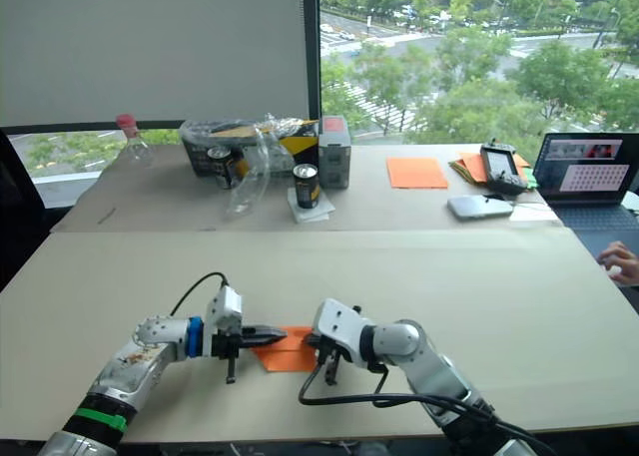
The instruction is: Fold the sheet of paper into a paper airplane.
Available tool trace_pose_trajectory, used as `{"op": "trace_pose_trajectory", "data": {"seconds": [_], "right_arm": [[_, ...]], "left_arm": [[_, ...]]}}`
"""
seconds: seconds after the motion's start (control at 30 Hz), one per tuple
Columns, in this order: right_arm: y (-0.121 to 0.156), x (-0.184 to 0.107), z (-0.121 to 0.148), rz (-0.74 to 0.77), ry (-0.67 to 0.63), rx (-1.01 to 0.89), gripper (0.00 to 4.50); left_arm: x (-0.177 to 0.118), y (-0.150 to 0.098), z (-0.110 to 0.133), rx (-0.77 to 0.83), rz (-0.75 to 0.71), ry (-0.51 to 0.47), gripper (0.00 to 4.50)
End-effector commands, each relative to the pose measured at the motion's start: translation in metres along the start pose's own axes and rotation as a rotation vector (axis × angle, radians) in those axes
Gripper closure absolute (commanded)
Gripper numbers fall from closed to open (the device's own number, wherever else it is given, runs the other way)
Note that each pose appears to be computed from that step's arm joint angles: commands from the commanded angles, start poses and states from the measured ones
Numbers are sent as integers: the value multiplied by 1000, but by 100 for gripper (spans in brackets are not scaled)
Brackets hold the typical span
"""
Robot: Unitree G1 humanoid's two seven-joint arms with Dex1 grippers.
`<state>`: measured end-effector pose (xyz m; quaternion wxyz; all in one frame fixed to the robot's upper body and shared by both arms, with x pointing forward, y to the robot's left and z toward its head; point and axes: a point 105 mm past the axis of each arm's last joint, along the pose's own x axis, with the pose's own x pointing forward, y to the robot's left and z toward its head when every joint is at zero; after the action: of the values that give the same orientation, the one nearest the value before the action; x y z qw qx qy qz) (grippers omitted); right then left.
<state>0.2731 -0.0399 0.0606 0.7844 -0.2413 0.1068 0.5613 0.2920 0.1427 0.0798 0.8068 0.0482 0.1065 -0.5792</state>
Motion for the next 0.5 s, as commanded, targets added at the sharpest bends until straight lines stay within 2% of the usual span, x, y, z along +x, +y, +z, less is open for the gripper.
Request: {"op": "trace_pose_trajectory", "data": {"seconds": [0.03, 0.33, 0.5], "right_arm": [[-11, -10, -27, -48, 118, 50, 449], [-30, -43, 43, -36, -59, 53, 449], [-27, -65, 56, 4, -85, 131, 449]], "left_arm": [[-20, 1, 17, 29, -23, 4, 450], [-40, -17, 28, 28, -114, 71, 450], [-47, -30, 26, 24, -161, 135, 450]]}}
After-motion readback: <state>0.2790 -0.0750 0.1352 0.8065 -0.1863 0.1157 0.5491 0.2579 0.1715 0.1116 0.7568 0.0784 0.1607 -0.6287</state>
